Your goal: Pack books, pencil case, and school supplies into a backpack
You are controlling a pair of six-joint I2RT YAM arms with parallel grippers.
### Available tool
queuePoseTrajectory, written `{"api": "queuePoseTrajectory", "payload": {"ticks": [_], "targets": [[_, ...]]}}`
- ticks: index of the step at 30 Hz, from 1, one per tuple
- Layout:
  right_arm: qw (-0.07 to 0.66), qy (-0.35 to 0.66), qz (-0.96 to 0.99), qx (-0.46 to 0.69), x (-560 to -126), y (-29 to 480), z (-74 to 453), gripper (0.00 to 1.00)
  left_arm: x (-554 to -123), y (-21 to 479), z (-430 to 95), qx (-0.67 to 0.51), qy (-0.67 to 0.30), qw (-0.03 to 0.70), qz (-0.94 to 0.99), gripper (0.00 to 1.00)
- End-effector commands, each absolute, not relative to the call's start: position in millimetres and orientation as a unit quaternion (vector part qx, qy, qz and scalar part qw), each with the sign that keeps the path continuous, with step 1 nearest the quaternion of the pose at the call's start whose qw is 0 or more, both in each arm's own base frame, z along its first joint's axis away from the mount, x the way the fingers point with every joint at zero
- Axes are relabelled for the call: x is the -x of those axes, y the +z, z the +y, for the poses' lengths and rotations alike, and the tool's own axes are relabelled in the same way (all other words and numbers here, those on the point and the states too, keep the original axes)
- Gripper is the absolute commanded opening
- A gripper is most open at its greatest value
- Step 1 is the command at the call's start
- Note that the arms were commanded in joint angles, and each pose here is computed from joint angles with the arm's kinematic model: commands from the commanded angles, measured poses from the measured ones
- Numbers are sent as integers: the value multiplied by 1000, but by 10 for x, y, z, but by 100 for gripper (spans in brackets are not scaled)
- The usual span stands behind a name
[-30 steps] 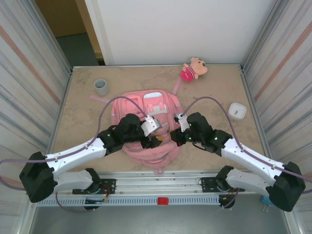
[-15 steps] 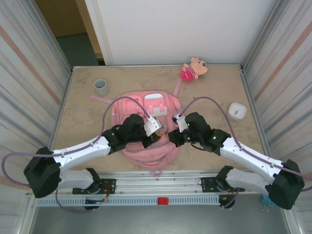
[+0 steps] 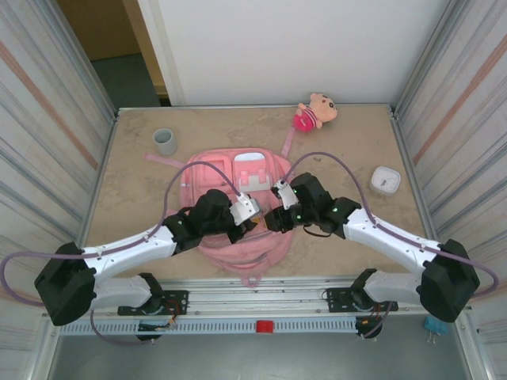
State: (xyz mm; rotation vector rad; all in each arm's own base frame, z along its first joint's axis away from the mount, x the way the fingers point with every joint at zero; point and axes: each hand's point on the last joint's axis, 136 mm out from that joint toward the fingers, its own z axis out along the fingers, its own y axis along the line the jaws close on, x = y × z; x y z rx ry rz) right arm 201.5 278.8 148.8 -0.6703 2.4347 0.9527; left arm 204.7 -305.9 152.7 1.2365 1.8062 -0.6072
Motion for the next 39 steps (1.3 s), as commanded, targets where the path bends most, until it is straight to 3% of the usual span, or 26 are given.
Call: {"api": "queuePoseTrajectory", "payload": {"ticks": [1, 3, 7, 13, 19, 27, 39], "targets": [[229, 356, 868, 259, -2052, 1621, 2902, 26, -1978, 1641, -3097, -500, -264, 431, 703, 9], [230, 354, 868, 261, -2061, 1623, 2902, 17, -1983, 1638, -3085, -500, -260, 432, 704, 8], [244, 345, 870, 256, -2080, 1681, 2842, 12, -2016, 1605, -3042, -495, -246, 432, 713, 8], [243, 342, 873, 248, -2048, 1666, 2724, 22, -2050, 1599, -2997, -489, -236, 441, 715, 9], [237, 355, 870, 247, -2036, 1619, 2771, 0, -2041, 1601, -3014, -489, -241, 438, 714, 9], [267, 342, 876, 211, -2161, 1695, 2616, 0, -2019, 1646, -2982, -489, -243, 447, 709, 9], [251, 374, 859, 244, -1964, 1556, 2778, 2, -1981, 1785, -3009, -476, -282, 451, 700, 9]]}}
